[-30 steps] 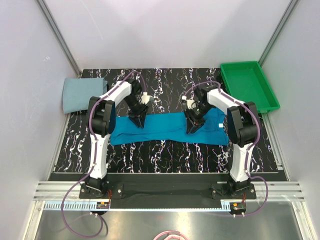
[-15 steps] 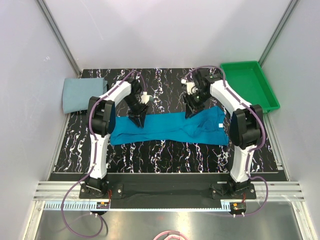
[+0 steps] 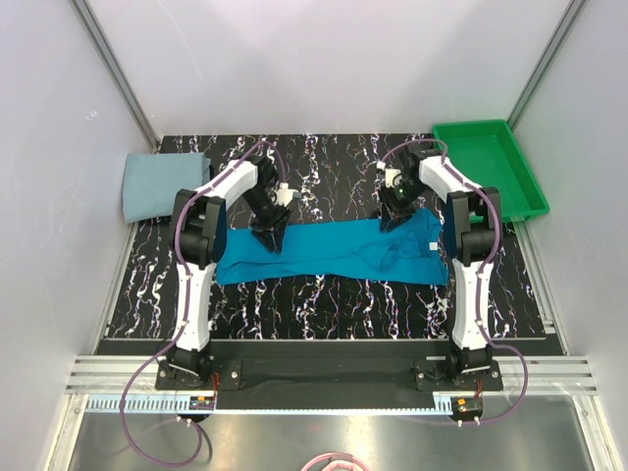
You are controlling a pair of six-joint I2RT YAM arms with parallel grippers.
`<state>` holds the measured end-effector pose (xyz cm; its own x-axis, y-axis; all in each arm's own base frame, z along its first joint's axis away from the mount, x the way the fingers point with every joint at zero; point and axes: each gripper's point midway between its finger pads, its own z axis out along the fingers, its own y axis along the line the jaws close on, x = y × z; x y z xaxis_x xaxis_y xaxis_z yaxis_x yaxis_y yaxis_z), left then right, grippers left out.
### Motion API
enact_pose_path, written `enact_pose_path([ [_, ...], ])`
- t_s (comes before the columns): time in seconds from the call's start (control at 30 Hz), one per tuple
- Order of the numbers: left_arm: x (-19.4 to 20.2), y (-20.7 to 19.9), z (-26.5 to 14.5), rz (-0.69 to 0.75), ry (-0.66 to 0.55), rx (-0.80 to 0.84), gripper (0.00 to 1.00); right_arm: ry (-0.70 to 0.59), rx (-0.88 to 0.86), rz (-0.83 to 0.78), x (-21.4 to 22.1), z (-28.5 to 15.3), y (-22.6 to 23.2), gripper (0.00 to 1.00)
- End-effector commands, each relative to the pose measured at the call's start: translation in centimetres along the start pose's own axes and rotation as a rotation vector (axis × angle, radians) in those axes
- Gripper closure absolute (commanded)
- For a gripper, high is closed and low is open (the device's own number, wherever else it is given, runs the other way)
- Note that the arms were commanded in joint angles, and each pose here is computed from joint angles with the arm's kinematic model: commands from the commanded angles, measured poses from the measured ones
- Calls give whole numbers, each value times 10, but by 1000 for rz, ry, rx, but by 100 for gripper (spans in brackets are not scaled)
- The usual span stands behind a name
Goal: Fold and stack the t-shirts
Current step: Fold the tshirt
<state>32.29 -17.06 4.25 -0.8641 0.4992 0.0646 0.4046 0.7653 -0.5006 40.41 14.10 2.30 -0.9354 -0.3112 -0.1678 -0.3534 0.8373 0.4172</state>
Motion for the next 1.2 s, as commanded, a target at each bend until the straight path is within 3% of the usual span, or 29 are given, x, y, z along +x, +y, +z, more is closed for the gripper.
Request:
enact_pose_path([
  [0.0, 9, -9, -13, -8, 10, 15, 60, -38, 18, -35, -2, -25, 3, 66],
  [0.43, -4, -12, -12, -3, -10, 46, 60, 24, -9, 12, 58, -41, 22, 67],
  [0.87, -10, -13, -11, -5, -24, 58, 60, 39, -15, 12, 91, -57, 39, 68],
  [1.03, -18, -12, -6, -3, -30, 62, 60, -31, 70, -36, 86, -79, 36, 64],
  [1.17, -20, -19, -3, 29, -25, 39, 51, -104, 263, -71, 62, -96, 7, 61],
])
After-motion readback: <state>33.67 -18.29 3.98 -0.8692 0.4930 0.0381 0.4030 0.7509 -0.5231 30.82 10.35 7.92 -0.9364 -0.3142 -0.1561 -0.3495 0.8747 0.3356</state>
